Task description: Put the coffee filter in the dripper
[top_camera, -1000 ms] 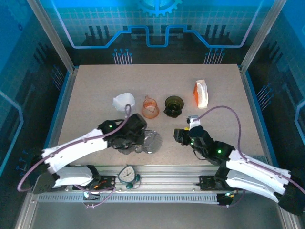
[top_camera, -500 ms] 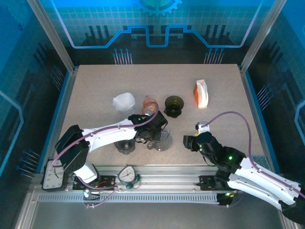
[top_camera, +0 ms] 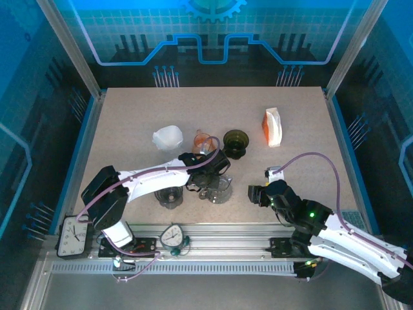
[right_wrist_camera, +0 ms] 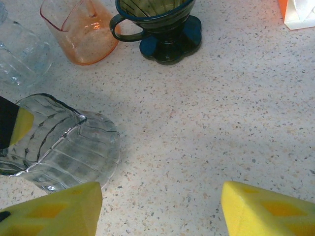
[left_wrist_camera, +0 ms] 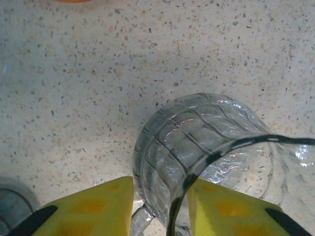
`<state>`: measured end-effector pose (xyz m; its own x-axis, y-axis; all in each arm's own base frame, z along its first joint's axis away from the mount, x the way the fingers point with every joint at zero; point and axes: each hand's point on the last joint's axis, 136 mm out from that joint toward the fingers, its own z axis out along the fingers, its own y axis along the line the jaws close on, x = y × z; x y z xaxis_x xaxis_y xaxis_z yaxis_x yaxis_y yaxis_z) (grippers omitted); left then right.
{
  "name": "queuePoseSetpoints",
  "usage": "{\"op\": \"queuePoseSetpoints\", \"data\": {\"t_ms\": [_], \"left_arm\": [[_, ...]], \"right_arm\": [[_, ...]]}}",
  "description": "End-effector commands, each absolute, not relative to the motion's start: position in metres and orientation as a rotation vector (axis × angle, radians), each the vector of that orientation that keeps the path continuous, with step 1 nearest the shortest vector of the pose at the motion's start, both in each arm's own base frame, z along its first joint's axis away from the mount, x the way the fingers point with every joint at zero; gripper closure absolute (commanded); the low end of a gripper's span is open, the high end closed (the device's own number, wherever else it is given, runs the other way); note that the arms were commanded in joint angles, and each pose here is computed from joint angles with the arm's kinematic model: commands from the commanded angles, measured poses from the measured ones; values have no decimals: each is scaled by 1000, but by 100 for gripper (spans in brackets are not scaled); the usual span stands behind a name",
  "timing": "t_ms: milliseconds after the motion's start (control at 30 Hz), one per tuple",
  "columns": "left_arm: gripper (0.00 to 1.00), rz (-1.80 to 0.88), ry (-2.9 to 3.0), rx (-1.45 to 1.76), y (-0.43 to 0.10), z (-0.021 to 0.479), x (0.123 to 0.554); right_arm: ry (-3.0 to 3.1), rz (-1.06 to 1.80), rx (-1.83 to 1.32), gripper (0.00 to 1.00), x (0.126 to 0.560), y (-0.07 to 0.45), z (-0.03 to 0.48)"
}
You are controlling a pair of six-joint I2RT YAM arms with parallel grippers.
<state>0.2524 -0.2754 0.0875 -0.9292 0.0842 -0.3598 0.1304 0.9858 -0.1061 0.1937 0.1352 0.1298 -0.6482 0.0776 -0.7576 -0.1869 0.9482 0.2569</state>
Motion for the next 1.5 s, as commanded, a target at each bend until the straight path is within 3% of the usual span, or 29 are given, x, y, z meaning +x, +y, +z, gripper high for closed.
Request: {"op": "queuePoseSetpoints", "data": {"t_ms": [0, 400, 800, 1100, 1467], "left_arm": [[62, -202, 2721, 139, -276, 110, 261], [41, -365, 2664, -24, -235, 168, 243], [38, -288, 2736, -575, -110, 130, 176], [44, -220, 2745, -729, -87, 91, 174], [76, -201, 2771, -736, -90, 67, 182]], "right_arm": [[2241, 395, -59, 32, 195, 133, 128], [2255, 427, -76, 31, 196, 142, 125], [2242, 454, -67, 31, 198, 145, 121], [2235, 459, -66, 31, 197, 143, 125], [2233, 450, -58, 31, 197, 141, 127]]}}
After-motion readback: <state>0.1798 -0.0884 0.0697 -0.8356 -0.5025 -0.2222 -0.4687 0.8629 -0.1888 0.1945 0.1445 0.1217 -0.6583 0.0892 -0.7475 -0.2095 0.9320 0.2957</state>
